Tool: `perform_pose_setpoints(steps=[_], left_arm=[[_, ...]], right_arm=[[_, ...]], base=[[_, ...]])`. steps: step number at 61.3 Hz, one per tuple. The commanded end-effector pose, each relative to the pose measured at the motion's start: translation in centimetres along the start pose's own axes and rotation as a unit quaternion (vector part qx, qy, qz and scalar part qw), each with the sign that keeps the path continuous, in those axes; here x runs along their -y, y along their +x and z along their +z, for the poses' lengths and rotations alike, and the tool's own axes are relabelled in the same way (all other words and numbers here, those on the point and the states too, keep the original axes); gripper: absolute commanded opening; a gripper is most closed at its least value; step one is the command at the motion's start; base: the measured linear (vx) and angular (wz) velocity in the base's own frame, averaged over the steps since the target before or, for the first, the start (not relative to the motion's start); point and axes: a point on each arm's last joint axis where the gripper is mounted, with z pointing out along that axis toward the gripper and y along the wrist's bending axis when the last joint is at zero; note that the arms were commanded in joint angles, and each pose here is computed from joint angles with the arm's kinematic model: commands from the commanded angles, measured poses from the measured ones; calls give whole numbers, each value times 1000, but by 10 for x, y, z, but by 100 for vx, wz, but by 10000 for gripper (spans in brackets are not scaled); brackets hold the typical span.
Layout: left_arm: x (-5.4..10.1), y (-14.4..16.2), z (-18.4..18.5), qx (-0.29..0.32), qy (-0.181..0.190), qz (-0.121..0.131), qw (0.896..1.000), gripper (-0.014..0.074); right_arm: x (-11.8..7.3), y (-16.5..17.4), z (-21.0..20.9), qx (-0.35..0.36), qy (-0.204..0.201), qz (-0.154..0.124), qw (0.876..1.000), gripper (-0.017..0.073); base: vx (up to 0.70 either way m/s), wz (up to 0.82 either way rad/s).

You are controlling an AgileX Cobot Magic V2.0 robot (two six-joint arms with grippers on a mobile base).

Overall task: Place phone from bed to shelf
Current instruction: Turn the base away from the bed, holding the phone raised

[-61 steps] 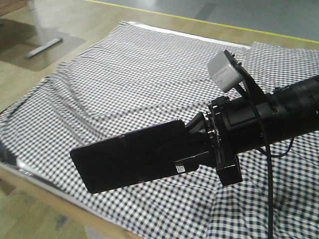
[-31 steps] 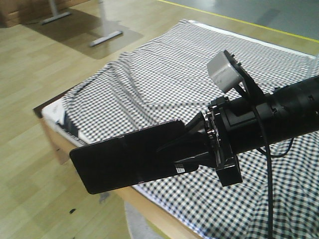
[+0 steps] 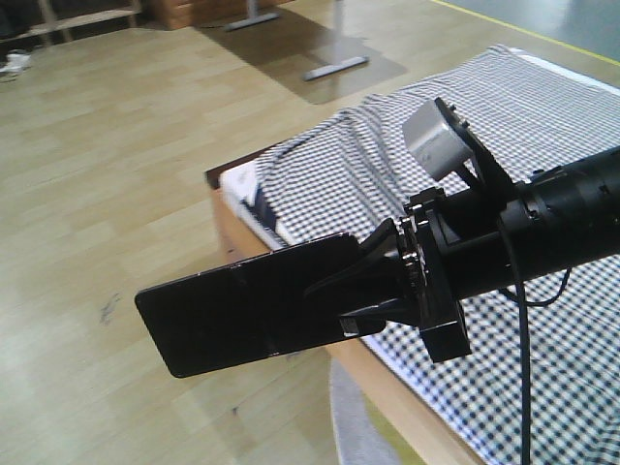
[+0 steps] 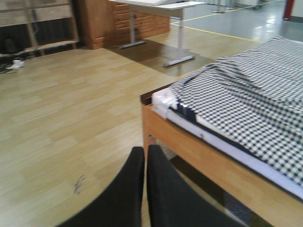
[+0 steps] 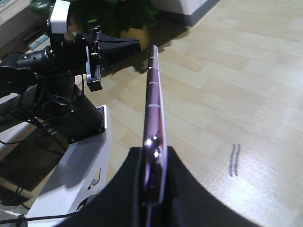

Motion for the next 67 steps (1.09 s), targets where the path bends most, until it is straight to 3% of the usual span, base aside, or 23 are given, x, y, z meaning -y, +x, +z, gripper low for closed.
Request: perform_pose_setpoints(steps=[1,67], left_arm=[[-1,-6,0,38,-2,-6,999,1],[-1,-6,0,38,-2,-6,999,1]], right_arm=[[-21,-14,-9,39,-47,-15,998,-4],[-21,-14,-9,39,-47,-15,998,-4]], base=[[-14,53],[-11,44]])
